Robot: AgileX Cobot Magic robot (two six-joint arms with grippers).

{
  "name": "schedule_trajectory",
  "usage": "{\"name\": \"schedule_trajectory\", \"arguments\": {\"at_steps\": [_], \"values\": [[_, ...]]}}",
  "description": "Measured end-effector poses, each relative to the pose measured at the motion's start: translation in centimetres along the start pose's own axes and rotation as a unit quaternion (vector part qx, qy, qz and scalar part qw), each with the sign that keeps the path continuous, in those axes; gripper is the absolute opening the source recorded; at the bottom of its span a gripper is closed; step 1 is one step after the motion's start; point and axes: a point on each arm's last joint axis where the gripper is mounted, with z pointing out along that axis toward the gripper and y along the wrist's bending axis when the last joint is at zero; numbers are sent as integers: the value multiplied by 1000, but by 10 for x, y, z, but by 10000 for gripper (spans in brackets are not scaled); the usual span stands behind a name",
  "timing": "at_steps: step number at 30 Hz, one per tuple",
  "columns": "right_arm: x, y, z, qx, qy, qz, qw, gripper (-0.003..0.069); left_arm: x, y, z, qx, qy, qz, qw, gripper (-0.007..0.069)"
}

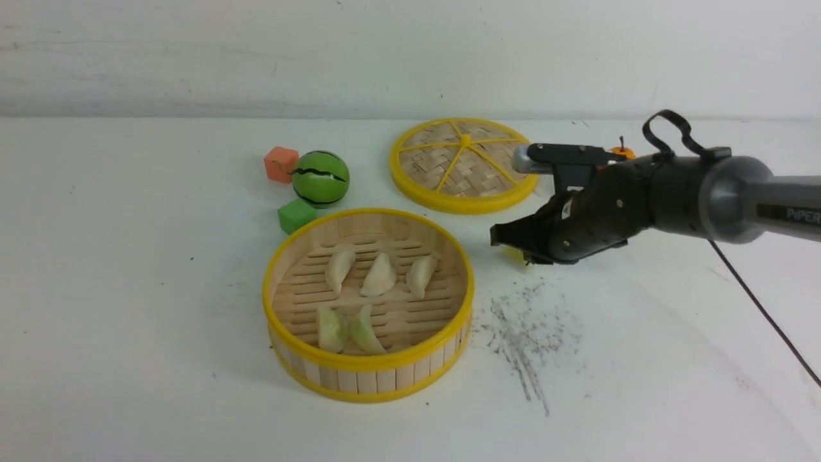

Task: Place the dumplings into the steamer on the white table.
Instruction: 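Reach for and grasp a dumpling lying on the table beside the steamer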

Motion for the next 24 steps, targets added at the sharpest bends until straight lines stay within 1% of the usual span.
{"name": "schedule_trajectory", "arguments": {"at_steps": [7, 12, 15, 16, 18, 21, 22, 23, 24], "values": [[-20, 6, -40, -2, -31, -23, 999, -19, 0, 0, 0, 0, 0, 0, 1000, 165], [-24, 7, -48, -1, -39, -31, 999, -15, 0, 0, 0, 0, 0, 0, 1000, 169], [-20, 5, -42, 3, -29, -45, 999, 17, 0, 0, 0, 0, 0, 0, 1000, 172], [-18, 5, -36, 6, -21, -58, 998, 63, 0, 0, 0, 0, 0, 0, 1000, 172], [-18, 4, -29, 7, -16, -74, 997, 129, 0, 0, 0, 0, 0, 0, 1000, 174], [-21, 5, -13, 8, -14, -105, 994, 281, 0, 0, 0, 0, 0, 0, 1000, 175], [-21, 5, -10, 8, -15, -112, 994, 307, 0, 0, 0, 0, 0, 0, 1000, 175], [-22, 6, -3, 8, -17, -121, 993, 352, 0, 0, 0, 0, 0, 0, 1000, 176], [-22, 5, 4, 8, -16, -125, 992, 383, 0, 0, 0, 0, 0, 0, 1000, 177]]}}
